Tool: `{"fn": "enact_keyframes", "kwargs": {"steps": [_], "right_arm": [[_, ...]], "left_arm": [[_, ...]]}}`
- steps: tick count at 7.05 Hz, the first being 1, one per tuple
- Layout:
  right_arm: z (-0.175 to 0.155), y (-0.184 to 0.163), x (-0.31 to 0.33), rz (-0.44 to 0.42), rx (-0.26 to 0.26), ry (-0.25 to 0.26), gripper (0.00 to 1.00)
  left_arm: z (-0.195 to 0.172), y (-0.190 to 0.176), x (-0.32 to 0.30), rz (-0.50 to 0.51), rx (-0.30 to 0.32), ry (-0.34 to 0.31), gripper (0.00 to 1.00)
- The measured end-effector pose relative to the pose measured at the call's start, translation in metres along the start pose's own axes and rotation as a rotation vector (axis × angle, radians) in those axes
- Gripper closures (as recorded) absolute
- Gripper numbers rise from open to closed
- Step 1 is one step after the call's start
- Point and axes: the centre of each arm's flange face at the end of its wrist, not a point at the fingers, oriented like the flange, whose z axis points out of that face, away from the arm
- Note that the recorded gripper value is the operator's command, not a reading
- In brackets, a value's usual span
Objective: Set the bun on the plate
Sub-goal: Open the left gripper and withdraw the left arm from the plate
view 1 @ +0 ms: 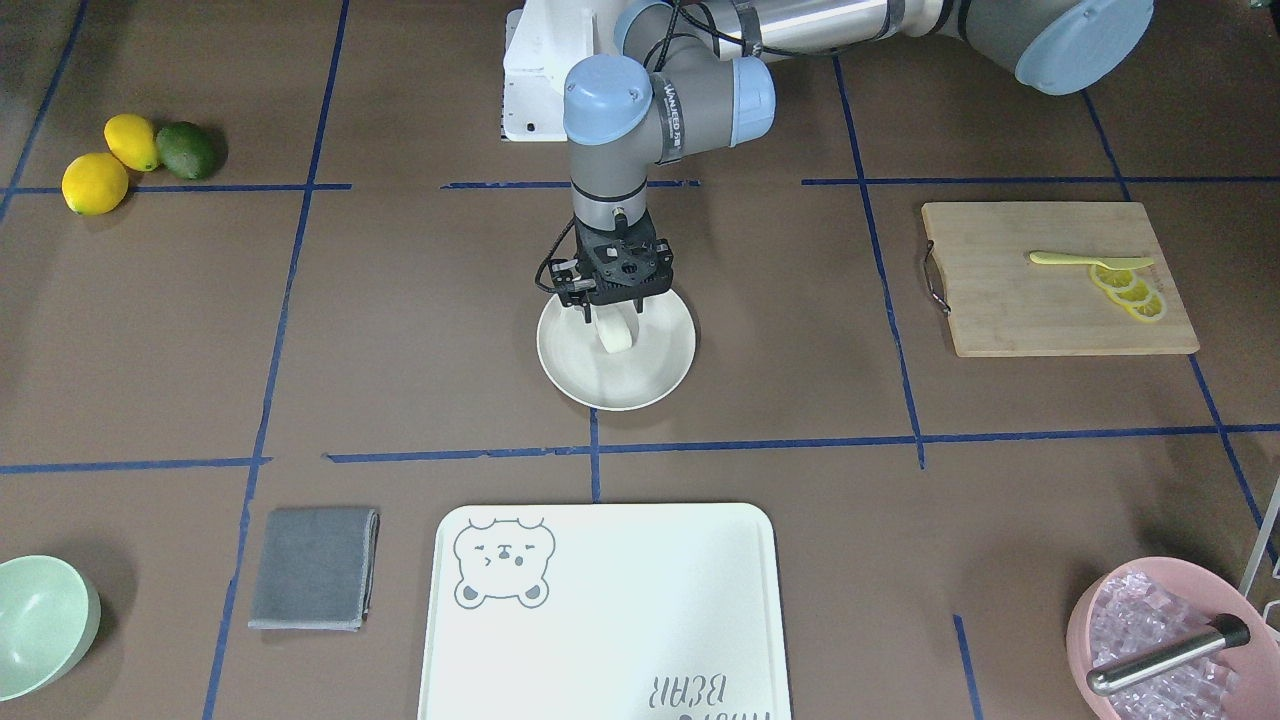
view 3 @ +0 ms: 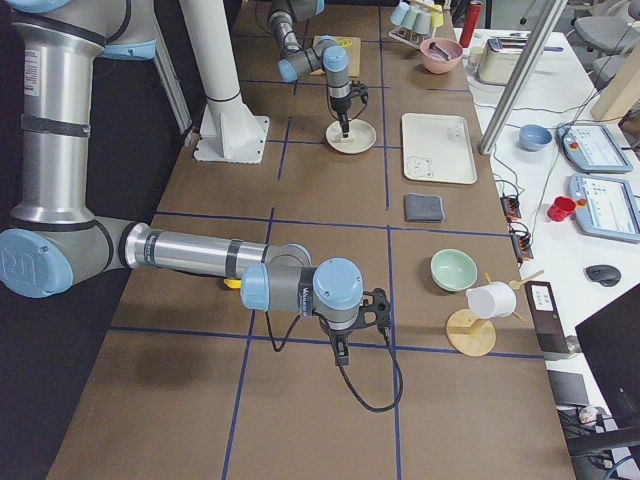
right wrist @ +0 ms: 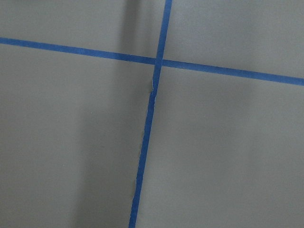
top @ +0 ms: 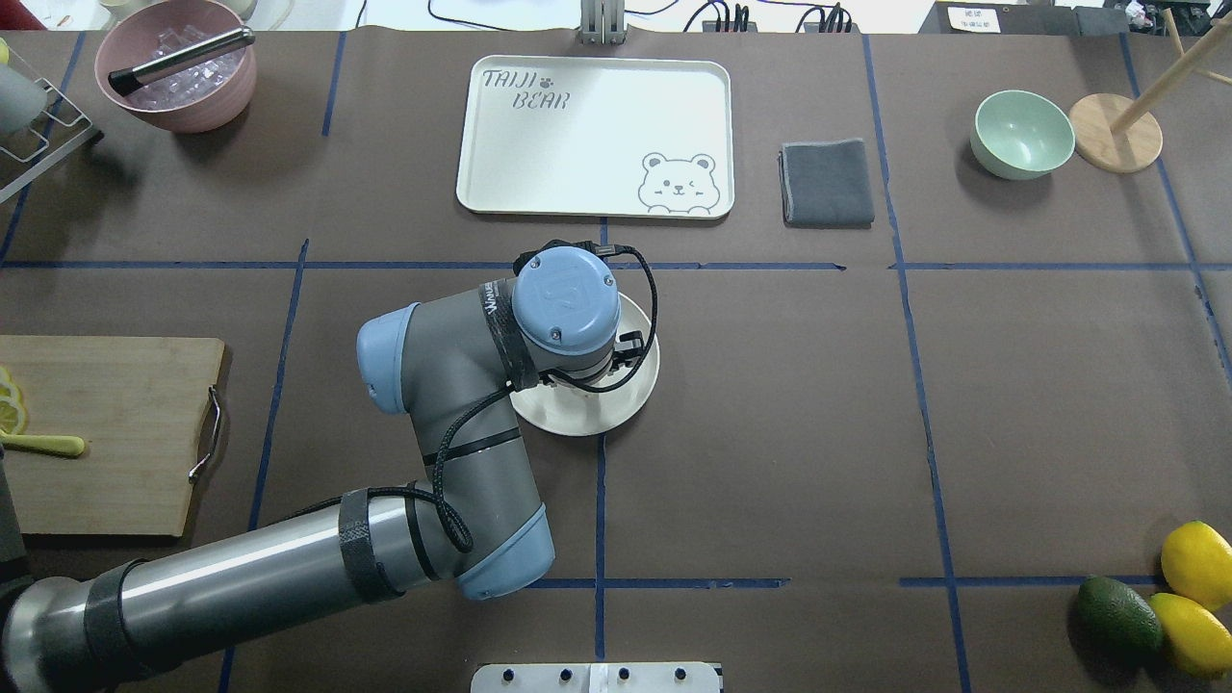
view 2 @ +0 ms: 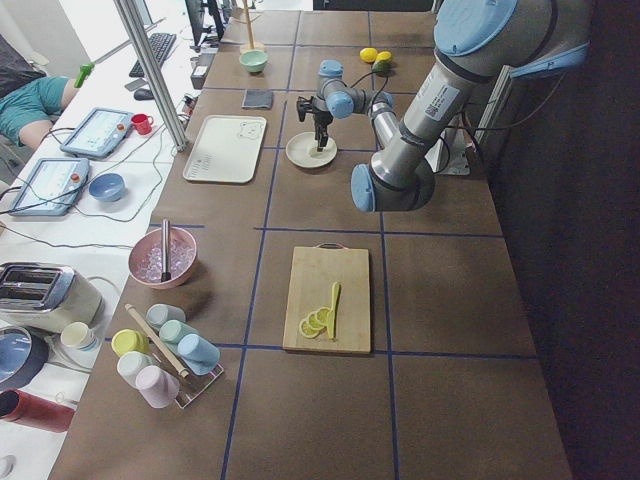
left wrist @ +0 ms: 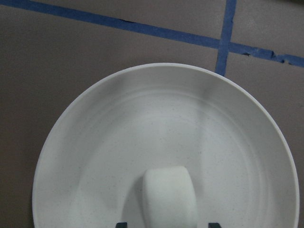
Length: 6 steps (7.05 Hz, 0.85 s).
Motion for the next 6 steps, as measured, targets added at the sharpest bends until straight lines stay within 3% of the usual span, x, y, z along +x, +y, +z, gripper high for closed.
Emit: {"fn": "enact_keyframes", "kwargs": {"steps": [3,4,6], "right_arm": [[-0.001,-0.002,0.000,0.000,0.001,0.003,0.00],[0.000,-0.001,0.001,0.003,-0.001,0.004,0.00],[0.001,-0.003,0.000,0.044,-0.001,0.009,0.00]], "left_arm": [[-0.035,-0.030,-0.020,0.050,0.032,0.011,0.00],[-0.056,-0.049,-0.047,0.093,0.039,-0.017,0.00],[-0.095,-0.100,-0.128,0.202,-0.023,-0.076,0.00]]}}
